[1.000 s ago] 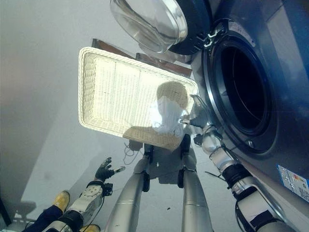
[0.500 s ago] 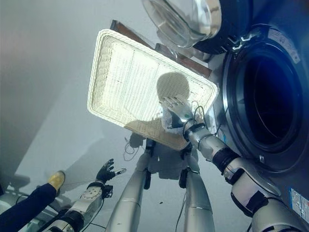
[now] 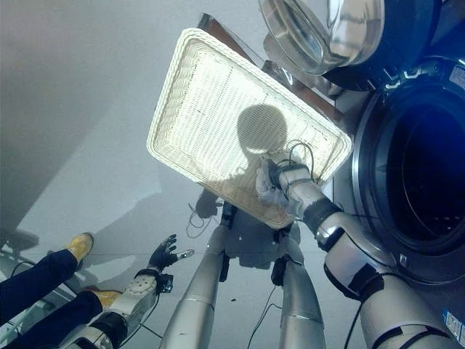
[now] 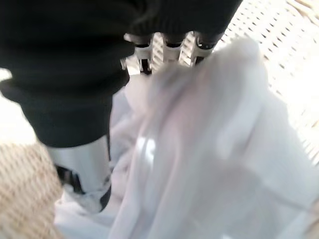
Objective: Put the clothes into the washing machine.
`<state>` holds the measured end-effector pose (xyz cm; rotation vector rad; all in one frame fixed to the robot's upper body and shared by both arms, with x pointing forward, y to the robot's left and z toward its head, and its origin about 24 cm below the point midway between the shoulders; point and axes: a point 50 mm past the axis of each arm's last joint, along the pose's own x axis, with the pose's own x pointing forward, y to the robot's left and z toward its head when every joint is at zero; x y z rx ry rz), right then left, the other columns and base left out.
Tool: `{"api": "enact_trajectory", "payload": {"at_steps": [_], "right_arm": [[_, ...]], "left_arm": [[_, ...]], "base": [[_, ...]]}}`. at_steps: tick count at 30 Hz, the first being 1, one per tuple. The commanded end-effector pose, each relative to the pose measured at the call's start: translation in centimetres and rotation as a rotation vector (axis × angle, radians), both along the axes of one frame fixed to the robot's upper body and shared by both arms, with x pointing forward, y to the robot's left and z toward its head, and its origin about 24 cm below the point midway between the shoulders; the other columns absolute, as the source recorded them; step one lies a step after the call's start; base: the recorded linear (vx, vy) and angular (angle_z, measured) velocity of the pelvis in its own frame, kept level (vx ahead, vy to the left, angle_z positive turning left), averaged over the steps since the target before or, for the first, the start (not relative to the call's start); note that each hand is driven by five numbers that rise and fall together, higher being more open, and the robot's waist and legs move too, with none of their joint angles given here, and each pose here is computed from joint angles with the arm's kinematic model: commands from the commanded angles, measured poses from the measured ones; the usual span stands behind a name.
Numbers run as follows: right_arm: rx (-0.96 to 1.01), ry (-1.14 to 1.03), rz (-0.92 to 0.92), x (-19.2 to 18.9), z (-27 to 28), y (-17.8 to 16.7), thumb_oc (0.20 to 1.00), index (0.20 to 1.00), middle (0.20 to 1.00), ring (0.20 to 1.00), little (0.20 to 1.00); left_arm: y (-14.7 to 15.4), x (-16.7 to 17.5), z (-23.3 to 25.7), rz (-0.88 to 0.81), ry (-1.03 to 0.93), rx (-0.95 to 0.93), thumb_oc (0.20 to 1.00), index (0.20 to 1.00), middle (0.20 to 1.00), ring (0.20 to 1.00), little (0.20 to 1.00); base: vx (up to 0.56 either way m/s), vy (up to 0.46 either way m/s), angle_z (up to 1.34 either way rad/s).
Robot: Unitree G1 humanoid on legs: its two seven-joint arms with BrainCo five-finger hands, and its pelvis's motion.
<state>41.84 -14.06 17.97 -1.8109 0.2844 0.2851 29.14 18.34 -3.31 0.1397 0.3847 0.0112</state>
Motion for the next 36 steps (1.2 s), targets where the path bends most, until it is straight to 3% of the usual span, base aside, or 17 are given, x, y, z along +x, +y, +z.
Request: {"api": "enact_trajectory", "payload": {"at_steps": [1,6,12,15,17,18,21,30,33,34,36], "right_arm": [[-0.218,0.628,-0.419,-3.8,-8.6,-8.6,0.200,0.200,0.200,0.200,0.200],[-0.208,0.724,-0.411,-4.0,-8.9,-8.0,0.200,0.200,0.200,0.200,0.200],[-0.002,0.416,-0.257,-2.1,-6.7,-5.7,0.200,0.200,0.200,0.200,0.200],[0.243,0.189,-0.182,-1.2,-3.8,-4.0,0.200,0.200,0.200,0.200,0.200],[0.408,0.115,-0.133,-1.1,-2.5,-3.1,0.200,0.200,0.200,0.200,0.200],[0.591,0.073,-0.097,-1.5,-1.4,-2.5,0.200,0.200,0.200,0.200,0.200],[0.807,0.032,-0.056,-1.9,-0.5,-2.1,0.200,0.200,0.200,0.200,0.200],[1.550,-0.189,-0.077,-2.7,0.8,-5.8,0.200,0.200,0.200,0.200,0.200],[1.661,-0.201,-0.089,-2.8,0.6,-6.0,0.200,0.200,0.200,0.200,0.200],[1.872,-0.187,-0.105,-3.0,0.2,-6.4,0.200,0.200,0.200,0.200,0.200],[2.101,-0.143,-0.128,-3.3,-0.6,-6.2,0.200,0.200,0.200,0.200,0.200]], "left_arm": [[0.0,0.0,0.1,-0.031,0.010,0.038,1.000,1.000,1.000,1.000,1.000],[0.0,0.5,0.8,-0.041,0.000,0.041,1.000,1.000,1.000,1.000,1.000],[0.7,0.7,1.1,-0.013,0.012,0.048,1.000,1.000,1.000,1.000,1.000],[1.5,0.0,0.7,0.018,0.020,0.056,1.000,1.000,1.000,1.000,1.000],[2.0,-0.5,0.4,0.037,0.023,0.056,1.000,1.000,1.000,1.000,1.000],[2.5,-1.1,0.0,0.063,0.027,0.048,1.000,1.000,1.000,1.000,1.000],[3.1,-1.7,-0.3,0.083,0.030,0.048,1.000,1.000,1.000,1.000,1.000],[2.9,-2.8,-1.6,0.108,0.040,0.009,1.000,1.000,1.000,1.000,1.000],[2.6,-2.8,-1.7,0.109,0.041,0.004,1.000,1.000,1.000,1.000,1.000],[2.0,-2.8,-2.0,0.109,0.046,-0.008,1.000,1.000,1.000,1.000,1.000],[1.6,-2.8,-2.2,0.113,0.053,-0.014,1.000,1.000,1.000,1.000,1.000]], "base": [[0.02,-0.079,0.10],[0.01,-0.058,0.15],[0.01,-0.048,0.08],[-0.01,0.000,-0.06],[-0.02,0.023,-0.26],[-0.01,0.044,-0.27],[-0.01,0.055,-0.29],[0.00,0.071,-0.30],[0.00,0.043,-0.11],[0.00,0.083,-0.13],[0.00,0.069,-0.12]]}}
